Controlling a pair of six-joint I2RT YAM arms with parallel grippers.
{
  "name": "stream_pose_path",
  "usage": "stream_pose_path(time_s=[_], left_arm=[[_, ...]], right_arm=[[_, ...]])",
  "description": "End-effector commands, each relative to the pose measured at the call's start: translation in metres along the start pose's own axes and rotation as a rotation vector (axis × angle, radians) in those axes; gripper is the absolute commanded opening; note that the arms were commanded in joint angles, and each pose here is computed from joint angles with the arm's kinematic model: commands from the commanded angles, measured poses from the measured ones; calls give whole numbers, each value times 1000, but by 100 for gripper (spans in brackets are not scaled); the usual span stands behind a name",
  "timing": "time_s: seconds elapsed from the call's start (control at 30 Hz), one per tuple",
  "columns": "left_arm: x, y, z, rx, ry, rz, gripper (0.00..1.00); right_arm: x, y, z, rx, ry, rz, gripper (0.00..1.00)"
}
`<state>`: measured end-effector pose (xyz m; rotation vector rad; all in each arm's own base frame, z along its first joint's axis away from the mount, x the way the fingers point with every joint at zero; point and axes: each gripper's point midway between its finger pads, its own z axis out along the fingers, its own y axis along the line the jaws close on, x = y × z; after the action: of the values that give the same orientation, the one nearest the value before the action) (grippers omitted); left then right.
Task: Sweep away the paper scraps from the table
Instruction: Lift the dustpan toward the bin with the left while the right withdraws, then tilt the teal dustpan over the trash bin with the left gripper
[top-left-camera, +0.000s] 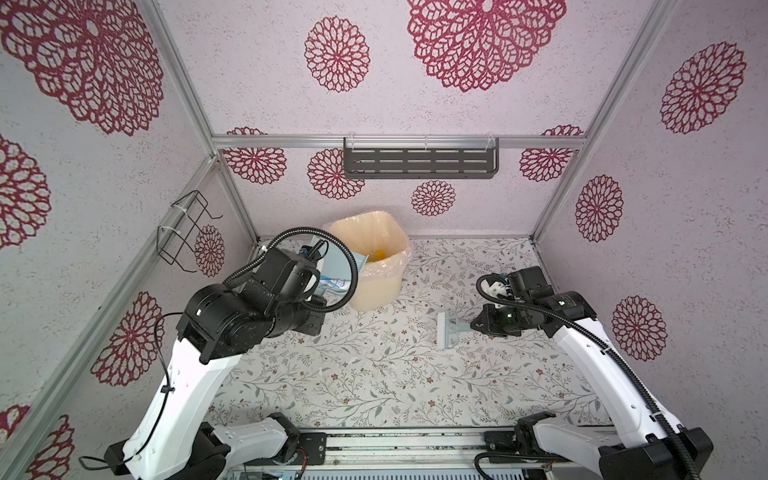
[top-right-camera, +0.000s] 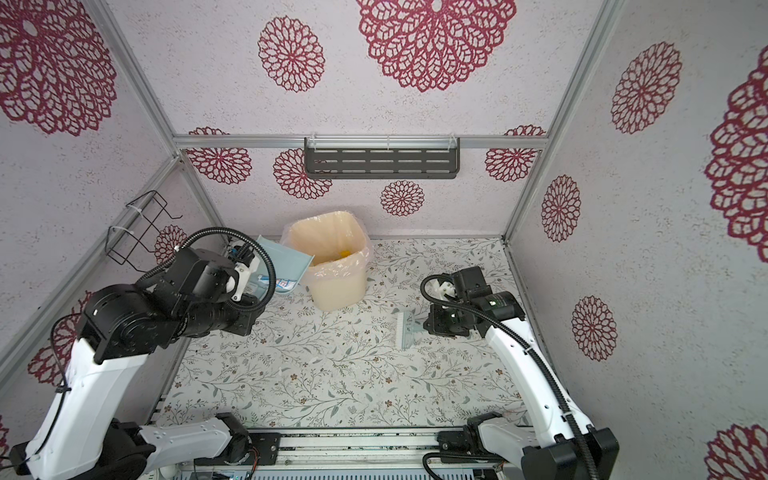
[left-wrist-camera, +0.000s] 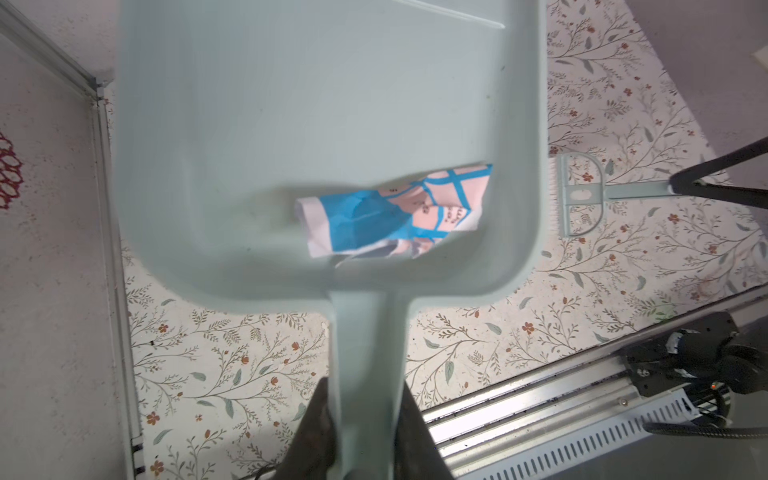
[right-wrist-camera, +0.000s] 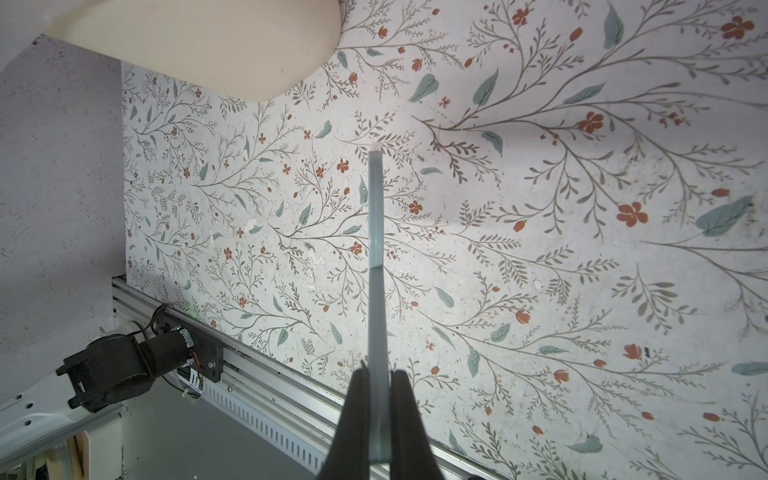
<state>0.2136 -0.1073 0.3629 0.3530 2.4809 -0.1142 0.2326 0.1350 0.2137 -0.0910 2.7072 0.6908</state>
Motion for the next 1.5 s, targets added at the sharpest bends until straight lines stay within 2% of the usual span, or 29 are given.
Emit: stream_pose_path(time_s=[0.0, 0.2, 0.47, 0.63, 1.03, 1.47], left_arm=[[-5, 7, 9, 9, 51, 67, 0], [-46, 21, 29, 13, 3, 56, 0], [-74, 45, 81, -146, 106, 172, 0], [-95, 51, 98, -198, 107, 238, 0], [-109, 68, 130, -403, 193, 525, 0], [-163, 66, 139, -735, 162, 891, 0]], right_arm=[[-4, 7, -8, -38, -35, 3, 0], [-4, 8, -7, -48, -31, 2, 0], [-12, 8, -13, -34, -45, -11, 0], [-19, 10, -17, -32, -49, -21, 0], [-30, 3, -12, -15, 7, -36, 0], [-32, 5, -4, -37, 38, -28, 0]])
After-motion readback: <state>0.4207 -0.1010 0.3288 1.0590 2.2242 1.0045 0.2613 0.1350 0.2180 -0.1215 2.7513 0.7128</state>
